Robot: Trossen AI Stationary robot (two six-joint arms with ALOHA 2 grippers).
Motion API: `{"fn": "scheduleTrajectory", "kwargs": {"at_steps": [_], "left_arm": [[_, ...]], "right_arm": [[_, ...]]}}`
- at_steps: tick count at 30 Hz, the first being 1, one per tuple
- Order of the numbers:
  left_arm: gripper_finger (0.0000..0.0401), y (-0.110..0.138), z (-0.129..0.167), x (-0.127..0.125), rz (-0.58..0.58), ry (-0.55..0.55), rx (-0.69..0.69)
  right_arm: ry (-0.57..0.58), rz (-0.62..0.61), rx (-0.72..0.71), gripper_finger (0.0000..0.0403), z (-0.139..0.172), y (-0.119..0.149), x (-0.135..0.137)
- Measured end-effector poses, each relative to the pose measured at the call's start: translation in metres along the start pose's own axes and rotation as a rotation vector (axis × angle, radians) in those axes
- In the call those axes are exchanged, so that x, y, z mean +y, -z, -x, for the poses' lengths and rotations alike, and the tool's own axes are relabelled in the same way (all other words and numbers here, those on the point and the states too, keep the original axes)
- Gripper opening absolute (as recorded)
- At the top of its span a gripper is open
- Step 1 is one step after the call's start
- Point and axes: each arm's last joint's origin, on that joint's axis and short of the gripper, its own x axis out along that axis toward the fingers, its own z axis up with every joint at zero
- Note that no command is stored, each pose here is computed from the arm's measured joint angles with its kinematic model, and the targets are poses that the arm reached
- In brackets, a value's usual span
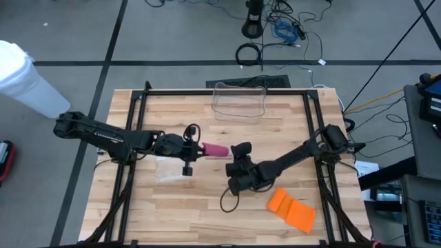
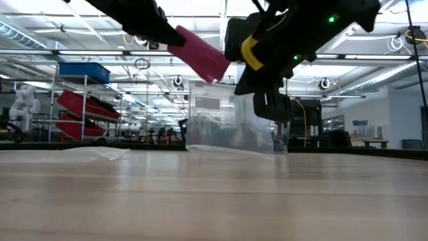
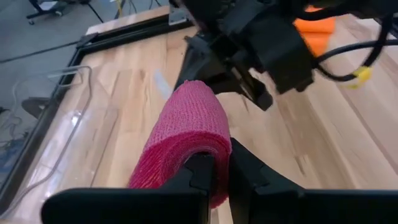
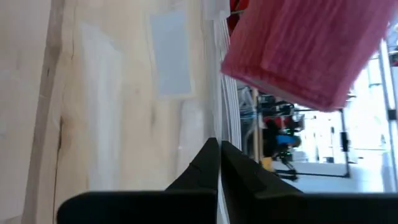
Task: Roll bandage
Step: Put the pink bandage into the zip bag
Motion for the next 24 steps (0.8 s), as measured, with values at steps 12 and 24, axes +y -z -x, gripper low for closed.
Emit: {"fn": "scheduleTrajectory", "kwargs": {"at_steps": [12,24], "left_arm": [[0.0026,-0.001,0.000,0.000,-0.006,-0.065,-0.001],[0.0026,0.008,-0.004,0.002,-0.022,-0.183,0.098]], "right_arm": [[0.023,-0.078,-0.014,0.0000,0.004,-0.002,0.000],[0.126,-0.010,-0.044,0.0000,0.025,-0.009,0.002]]}}
